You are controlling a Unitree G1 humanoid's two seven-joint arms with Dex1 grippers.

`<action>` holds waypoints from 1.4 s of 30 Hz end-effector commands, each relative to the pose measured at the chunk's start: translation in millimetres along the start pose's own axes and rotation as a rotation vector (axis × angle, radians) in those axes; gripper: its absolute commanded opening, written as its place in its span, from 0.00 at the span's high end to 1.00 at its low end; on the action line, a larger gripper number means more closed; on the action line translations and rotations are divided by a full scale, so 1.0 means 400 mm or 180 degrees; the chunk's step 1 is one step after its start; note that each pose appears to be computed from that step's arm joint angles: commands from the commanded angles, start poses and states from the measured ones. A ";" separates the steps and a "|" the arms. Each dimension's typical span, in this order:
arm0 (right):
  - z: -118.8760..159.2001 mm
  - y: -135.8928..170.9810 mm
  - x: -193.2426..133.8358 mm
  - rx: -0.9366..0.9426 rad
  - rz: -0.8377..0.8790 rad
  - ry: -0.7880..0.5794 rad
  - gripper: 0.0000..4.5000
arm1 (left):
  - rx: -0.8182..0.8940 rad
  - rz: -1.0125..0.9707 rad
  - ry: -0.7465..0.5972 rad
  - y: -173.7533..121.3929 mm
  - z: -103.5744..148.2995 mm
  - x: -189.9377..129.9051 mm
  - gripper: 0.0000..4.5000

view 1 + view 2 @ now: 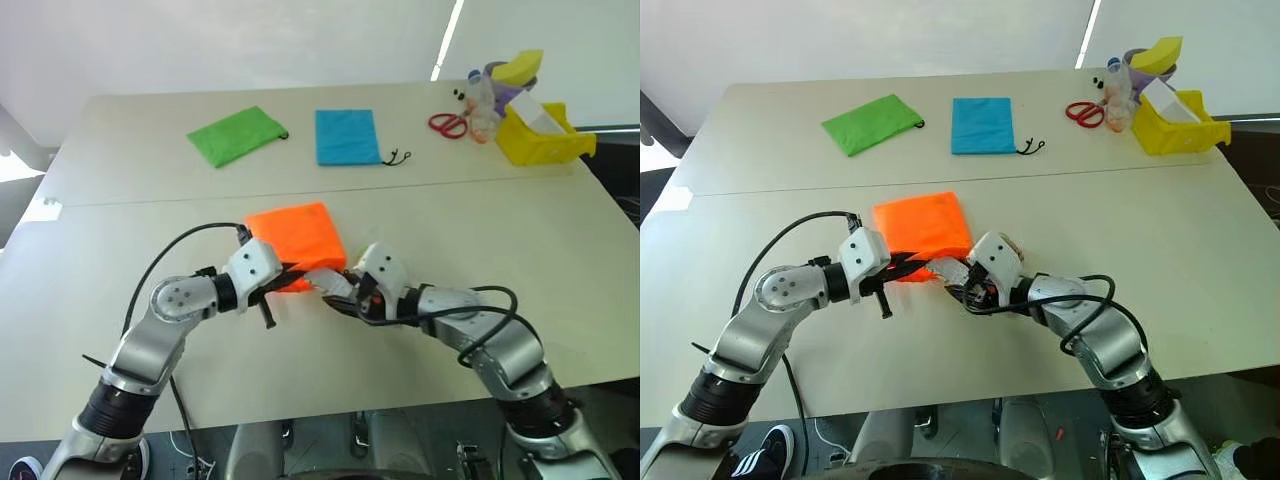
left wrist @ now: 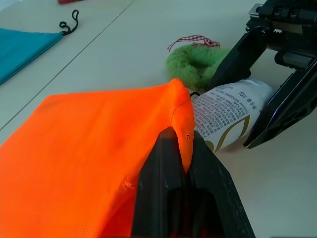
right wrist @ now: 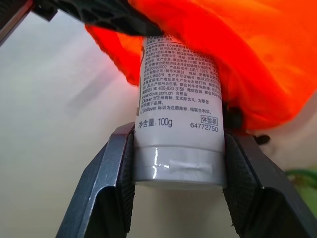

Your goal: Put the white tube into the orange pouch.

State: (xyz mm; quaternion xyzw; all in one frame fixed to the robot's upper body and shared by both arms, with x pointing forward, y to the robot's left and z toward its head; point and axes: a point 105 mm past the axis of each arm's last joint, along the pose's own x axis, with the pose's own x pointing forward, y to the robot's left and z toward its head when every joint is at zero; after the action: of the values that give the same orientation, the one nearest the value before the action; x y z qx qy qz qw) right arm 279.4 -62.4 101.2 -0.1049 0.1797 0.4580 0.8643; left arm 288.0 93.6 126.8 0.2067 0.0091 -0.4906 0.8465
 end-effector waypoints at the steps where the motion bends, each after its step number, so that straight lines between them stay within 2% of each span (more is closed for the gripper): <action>1: 0.055 -0.005 -0.029 0.0022 -0.0009 -0.0263 0.60 | 0.0038 0.0011 -0.0004 -0.003 0.004 -0.004 1.00; 5: 0.068 -0.021 -0.057 0.0038 -0.0056 -0.0316 0.60 | 0.0043 0.0029 0.0022 -0.001 -0.002 -0.005 1.00; 8: 0.079 -0.028 -0.054 0.0307 -0.0115 -0.0395 0.60 | 0.0035 0.0047 0.0016 0.001 -0.002 -0.005 1.00; 14: 0.069 0.031 -0.003 0.0401 0.0035 -0.0250 0.60 | 0.0030 0.0046 -0.0010 -0.001 0.003 0.003 1.00; 18: 0.032 0.019 0.023 0.0165 -0.0029 0.0065 0.60 | 0.0038 0.0083 -0.0036 0.003 0.005 0.006 1.00; 22: 0.061 -0.001 0.054 0.0091 -0.0129 0.0006 0.60 | 0.0056 0.0102 -0.0086 0.007 0.012 0.011 1.00; 29: 0.062 -0.004 0.081 -0.0415 -0.0139 0.0137 0.60 | 0.0070 0.0213 -0.0148 0.023 0.024 0.013 1.00; 31: 0.074 -0.022 0.089 -0.0363 -0.0260 0.0073 0.60 | 0.0065 0.0196 -0.0137 0.020 0.021 0.014 1.00; 36: 0.093 -0.008 0.113 -0.0182 -0.0185 -0.0027 0.60 | 0.0064 0.0126 -0.0127 0.009 0.018 0.016 1.00; 42: 0.087 -0.023 0.133 -0.0081 -0.0319 0.0058 0.60 | 0.0026 0.0112 -0.0159 0.005 0.025 0.021 1.00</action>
State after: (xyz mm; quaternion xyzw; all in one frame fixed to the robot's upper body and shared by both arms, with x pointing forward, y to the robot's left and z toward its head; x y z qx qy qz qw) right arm 316.5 -16.4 100.6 -0.1260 0.1954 0.4231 0.8758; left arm 295.1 88.5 125.5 0.1924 0.0029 -0.4748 0.8588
